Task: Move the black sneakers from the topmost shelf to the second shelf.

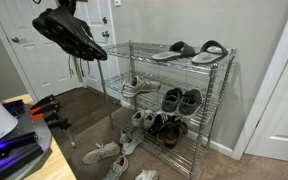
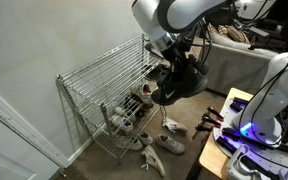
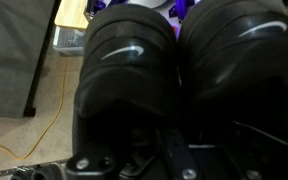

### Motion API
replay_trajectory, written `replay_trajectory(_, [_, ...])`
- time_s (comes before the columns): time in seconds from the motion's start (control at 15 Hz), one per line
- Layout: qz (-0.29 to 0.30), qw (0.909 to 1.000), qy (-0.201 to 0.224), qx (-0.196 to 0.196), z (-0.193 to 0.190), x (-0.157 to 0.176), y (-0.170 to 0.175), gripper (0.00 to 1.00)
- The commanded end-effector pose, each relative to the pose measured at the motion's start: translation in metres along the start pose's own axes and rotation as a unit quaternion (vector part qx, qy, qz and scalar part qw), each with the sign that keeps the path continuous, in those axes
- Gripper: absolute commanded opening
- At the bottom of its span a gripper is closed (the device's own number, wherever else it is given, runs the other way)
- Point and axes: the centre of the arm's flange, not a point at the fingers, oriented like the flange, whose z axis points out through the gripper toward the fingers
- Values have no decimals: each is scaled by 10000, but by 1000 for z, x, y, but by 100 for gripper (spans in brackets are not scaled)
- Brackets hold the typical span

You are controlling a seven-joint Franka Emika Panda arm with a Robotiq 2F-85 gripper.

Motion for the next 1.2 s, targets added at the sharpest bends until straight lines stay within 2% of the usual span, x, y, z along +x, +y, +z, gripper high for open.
replay_trajectory(0.0, [-162, 9999, -27, 39, 10, -6, 10, 6])
replay_trajectory(0.2, [-347, 9994, -84, 26, 17, -5, 18, 6])
replay_trajectory(0.27, [-147, 9997, -171, -1, 19, 7, 6, 6])
replay_trajectory(0.33, [-154, 9997, -195, 2, 21, 8, 7, 18])
replay_trajectory(0.8, [-192, 9995, -257, -15, 28, 15, 1, 18])
replay_trajectory(0.87, [-191, 9995, -256, -15, 28, 15, 1, 7])
replay_trajectory(1.13, [-318, 9995, -24, 16, 66, 4, -22, 7])
